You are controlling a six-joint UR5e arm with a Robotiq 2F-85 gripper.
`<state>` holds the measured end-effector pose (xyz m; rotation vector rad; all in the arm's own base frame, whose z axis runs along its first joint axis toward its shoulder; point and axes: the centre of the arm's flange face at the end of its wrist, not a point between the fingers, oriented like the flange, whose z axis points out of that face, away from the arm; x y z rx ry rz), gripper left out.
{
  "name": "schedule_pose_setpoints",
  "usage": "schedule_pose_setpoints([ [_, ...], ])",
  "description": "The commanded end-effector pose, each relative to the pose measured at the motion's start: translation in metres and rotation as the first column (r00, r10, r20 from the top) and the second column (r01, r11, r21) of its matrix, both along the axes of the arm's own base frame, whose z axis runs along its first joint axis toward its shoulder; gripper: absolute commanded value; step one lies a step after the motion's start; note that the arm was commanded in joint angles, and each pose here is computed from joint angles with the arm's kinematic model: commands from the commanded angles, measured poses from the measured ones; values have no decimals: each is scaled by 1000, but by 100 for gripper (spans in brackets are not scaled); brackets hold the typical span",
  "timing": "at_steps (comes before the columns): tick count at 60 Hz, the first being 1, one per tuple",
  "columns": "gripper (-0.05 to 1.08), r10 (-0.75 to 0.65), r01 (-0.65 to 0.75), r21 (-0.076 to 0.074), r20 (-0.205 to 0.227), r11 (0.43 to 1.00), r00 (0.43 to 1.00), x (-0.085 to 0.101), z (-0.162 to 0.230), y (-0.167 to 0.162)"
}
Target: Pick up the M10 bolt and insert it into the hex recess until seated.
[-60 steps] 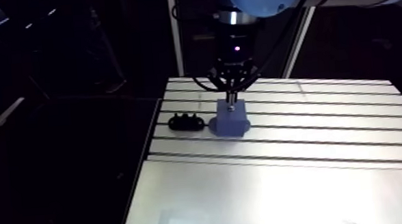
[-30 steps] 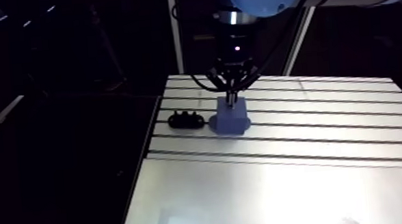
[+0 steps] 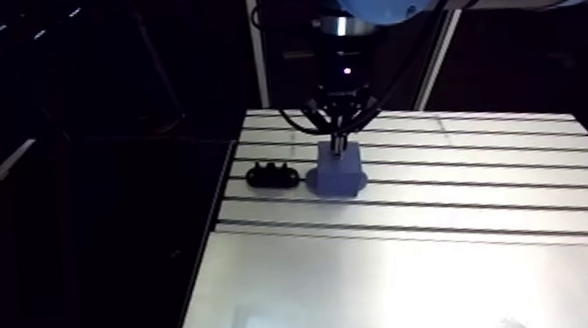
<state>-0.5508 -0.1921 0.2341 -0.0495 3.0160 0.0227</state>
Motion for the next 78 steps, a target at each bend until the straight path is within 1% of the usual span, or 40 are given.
schedule_pose_setpoints([
  [1, 108, 0, 0, 0, 1, 1000, 1000, 0, 0, 0],
  [26, 108, 2, -2, 1, 11, 1000, 1000, 3, -5, 0],
  [78, 108, 0, 0, 1, 11, 1000, 1000, 3, -5, 1],
])
